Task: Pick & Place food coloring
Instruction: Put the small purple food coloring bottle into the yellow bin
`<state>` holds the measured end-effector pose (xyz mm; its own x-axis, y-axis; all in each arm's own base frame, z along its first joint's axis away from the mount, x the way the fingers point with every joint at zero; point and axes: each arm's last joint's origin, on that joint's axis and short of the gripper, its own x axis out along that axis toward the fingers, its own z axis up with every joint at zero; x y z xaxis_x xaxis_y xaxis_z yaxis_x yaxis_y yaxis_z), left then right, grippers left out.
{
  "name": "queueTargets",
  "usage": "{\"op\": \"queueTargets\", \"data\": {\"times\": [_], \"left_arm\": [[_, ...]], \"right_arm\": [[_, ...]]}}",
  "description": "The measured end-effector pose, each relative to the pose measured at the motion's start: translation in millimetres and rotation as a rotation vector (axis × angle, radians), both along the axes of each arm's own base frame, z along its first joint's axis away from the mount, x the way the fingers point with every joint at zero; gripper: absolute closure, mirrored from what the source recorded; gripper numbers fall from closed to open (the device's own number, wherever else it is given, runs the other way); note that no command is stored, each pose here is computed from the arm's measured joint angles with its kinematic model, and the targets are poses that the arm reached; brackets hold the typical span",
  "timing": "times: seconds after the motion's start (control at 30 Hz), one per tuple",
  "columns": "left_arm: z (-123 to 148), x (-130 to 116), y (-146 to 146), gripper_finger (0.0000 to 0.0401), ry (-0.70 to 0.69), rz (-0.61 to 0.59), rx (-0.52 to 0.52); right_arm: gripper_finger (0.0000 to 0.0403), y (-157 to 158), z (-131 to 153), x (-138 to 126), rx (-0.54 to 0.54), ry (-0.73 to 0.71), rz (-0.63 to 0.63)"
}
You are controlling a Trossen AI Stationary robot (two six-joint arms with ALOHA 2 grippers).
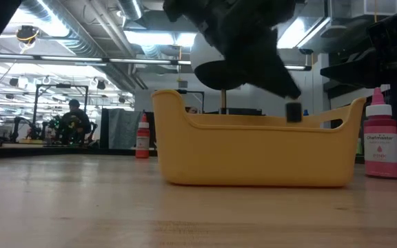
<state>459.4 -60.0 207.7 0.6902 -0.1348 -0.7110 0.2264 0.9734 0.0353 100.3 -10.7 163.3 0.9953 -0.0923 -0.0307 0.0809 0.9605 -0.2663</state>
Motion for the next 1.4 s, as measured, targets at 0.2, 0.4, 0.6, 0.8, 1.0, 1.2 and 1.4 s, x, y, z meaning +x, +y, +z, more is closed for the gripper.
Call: {"op": "queueTargets", "data": {"times": [0.2, 0.4, 0.6, 0.8, 1.0, 1.2, 1.4], "left_arm": [[-13.1, 3.6, 3.2, 0.0343, 0.023, 0.000, 0.002], [-25.1, 8.8, 2.2, 0.0343, 0.022, -0.013, 0.013], [-31.6, 9.7, 3.7, 0.0343, 0.036, -0.017, 0.018], [-31.5, 11.4, 6.1, 0.0343, 0.010, -0.019, 0.023], [-31.4, 11.8, 9.7, 0.0343, 0.009, -0.015, 0.028], [-31.5, 11.8, 10.4, 0.0343, 0.010, -0.012, 0.031], [-35.1, 12.9, 10.3, 0.0343, 0.012, -0.008, 0.035]], "right_arm": [[0.0386, 0.0, 0.0, 0.0, 0.000, 0.000, -0.001], [0.0386, 0.0, -0.1, 0.0, 0.000, 0.000, 0.000], [0.0386, 0.0, -0.1, 0.0, 0.000, 0.000, 0.000], [0.0386, 0.0, -0.1, 0.0, 0.000, 0.000, 0.000], [0.0386, 0.0, -0.1, 0.0, 0.000, 0.000, 0.000], [0.0386, 0.0, -0.1, 0.0, 0.000, 0.000, 0.000], [0.0386, 0.0, -0.1, 0.0, 0.000, 0.001, 0.000]]}}
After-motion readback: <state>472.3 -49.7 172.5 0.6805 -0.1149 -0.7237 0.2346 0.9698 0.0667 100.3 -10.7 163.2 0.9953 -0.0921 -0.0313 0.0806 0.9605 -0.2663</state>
